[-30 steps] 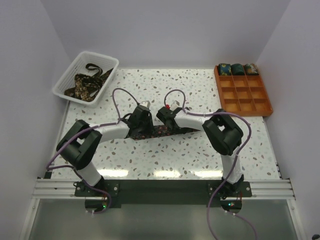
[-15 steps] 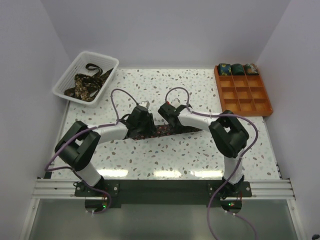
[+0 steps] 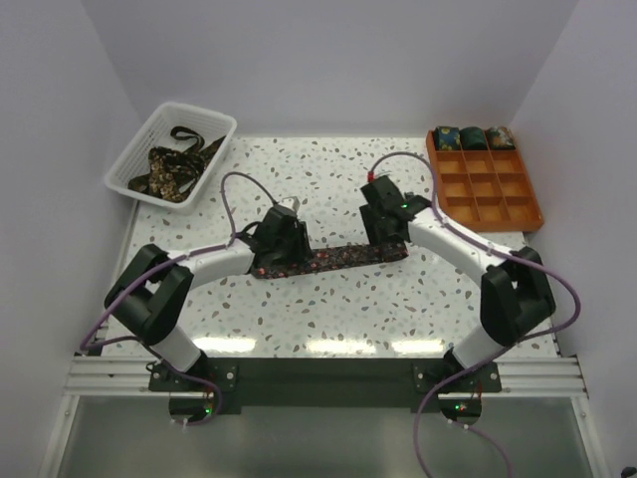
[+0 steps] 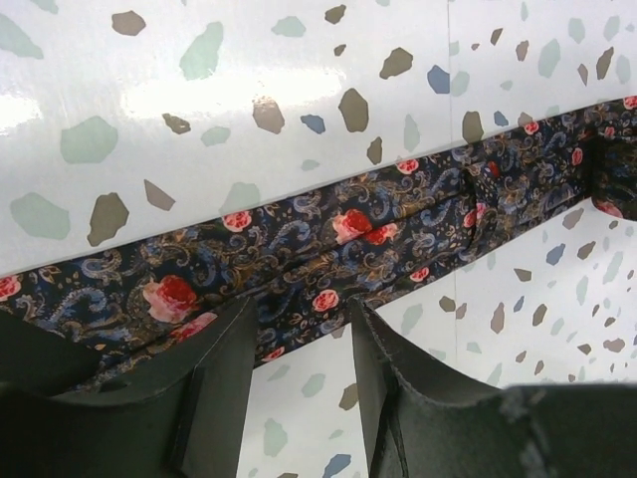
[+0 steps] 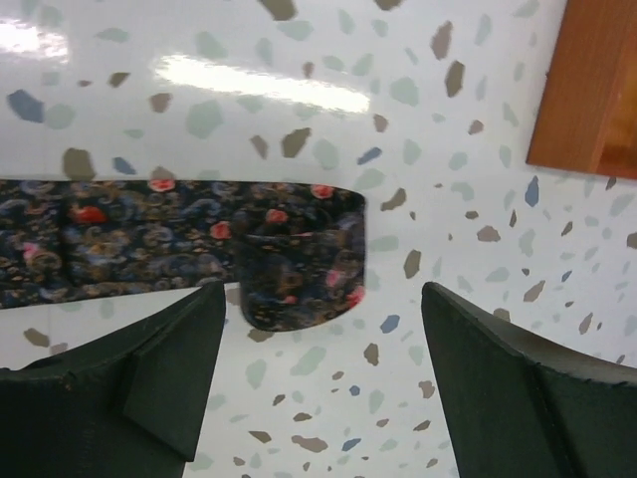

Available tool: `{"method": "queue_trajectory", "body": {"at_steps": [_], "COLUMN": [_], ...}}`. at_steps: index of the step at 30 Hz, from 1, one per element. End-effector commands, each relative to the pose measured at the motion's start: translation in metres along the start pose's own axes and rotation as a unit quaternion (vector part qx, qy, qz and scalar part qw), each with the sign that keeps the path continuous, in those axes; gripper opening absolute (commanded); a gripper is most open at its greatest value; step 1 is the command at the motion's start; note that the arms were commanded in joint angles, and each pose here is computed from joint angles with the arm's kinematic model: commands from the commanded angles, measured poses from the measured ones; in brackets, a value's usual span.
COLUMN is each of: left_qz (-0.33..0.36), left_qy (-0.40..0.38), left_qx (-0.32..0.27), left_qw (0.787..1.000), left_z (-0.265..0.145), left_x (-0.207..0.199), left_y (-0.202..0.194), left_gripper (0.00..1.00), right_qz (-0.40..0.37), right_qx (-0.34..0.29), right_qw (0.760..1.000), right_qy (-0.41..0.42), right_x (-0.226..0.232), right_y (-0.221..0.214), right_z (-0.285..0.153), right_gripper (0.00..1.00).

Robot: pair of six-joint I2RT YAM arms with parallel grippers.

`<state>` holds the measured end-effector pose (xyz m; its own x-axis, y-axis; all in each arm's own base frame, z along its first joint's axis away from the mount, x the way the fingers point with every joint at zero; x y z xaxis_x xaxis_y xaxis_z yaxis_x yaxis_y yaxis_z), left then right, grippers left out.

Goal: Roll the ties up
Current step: Roll the tie

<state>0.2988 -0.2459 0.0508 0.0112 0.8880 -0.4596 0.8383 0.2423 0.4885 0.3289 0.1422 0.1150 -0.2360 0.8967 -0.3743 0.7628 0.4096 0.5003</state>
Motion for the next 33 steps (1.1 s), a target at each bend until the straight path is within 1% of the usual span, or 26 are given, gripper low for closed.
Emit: {"method": "queue_trajectory", "body": {"at_steps": [1, 2, 3, 5, 7, 9, 13, 14, 18, 21, 26, 32, 33], "left_qz": [0.000, 0.004, 0.005, 0.015, 0.013, 0.008, 0.006, 0.005, 0.021, 0.027, 0.038, 0.048, 0.049], "left_qy": [-0.028, -0.033, -0.044, -0.046, -0.041, -0.023, -0.009, -0.007, 0.003, 0.014, 0.026, 0.039, 0.041], "left_qx": [-0.020, -0.016, -0.007, 0.002, 0.006, -0.014, -0.017, -0.021, -0.032, -0.030, -0.029, -0.005, -0.003], "left_qw": [0.999, 0.999, 0.999, 0.999, 0.999, 1.000, 1.000, 1.000, 0.999, 0.999, 0.999, 0.998, 0.998], "left_z": [-0.009, -0.008, -0.008, -0.005, -0.005, -0.005, -0.004, -0.004, -0.003, 0.004, 0.016, 0.031, 0.032], "left_x": [-0.026, -0.032, -0.039, -0.049, -0.047, -0.038, -0.024, -0.021, -0.014, -0.007, -0.003, 0.004, 0.006], "left_y": [0.014, 0.009, 0.005, -0.002, -0.006, -0.002, 0.004, 0.009, 0.023, 0.033, 0.045, 0.039, 0.038], "left_gripper": [0.48, 0.48, 0.48, 0.48, 0.46, 0.45, 0.45, 0.45, 0.46, 0.45, 0.42, 0.34, 0.31], "right_qz": [0.069, 0.093, 0.105, 0.127, 0.119, 0.102, 0.042, 0.019, -0.025, -0.040, -0.063, -0.066, -0.065], "right_qx": [-0.029, -0.029, -0.021, -0.013, -0.024, -0.040, -0.038, -0.021, -0.008, 0.009, 0.025, 0.029, 0.028], "right_qw": [0.995, 0.993, 0.991, 0.988, 0.988, 0.987, 0.996, 0.998, 1.000, 0.998, 0.995, 0.994, 0.994], "right_qy": [0.061, 0.064, 0.080, 0.085, 0.100, 0.122, 0.075, 0.049, -0.008, -0.046, -0.069, -0.080, -0.081], "right_x": [-0.017, -0.026, -0.026, -0.035, -0.033, -0.027, -0.020, -0.015, -0.003, 0.000, 0.005, 0.005, 0.005], "right_y": [0.002, 0.001, -0.006, -0.012, -0.008, -0.001, 0.003, -0.002, -0.001, -0.005, -0.011, -0.013, -0.012], "right_z": [-0.008, -0.005, -0.002, 0.002, -0.003, -0.010, -0.012, -0.006, 0.002, 0.012, 0.023, 0.028, 0.028], "right_gripper": [0.82, 0.82, 0.81, 0.79, 0.77, 0.77, 0.81, 0.82, 0.83, 0.83, 0.83, 0.83, 0.83]}}
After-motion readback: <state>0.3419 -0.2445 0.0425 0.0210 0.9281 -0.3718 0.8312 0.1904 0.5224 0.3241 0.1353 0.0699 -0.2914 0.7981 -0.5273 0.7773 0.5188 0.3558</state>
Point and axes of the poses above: each gripper's point midway between its finger pads, its own z axis out along the fingers, its own x axis along the line the jaws close on, y = z × x, the point moved 1 cm from there along -z, back along the fingers, and after that the axes turned 6 degrees about -z, right-handed, at the moved point
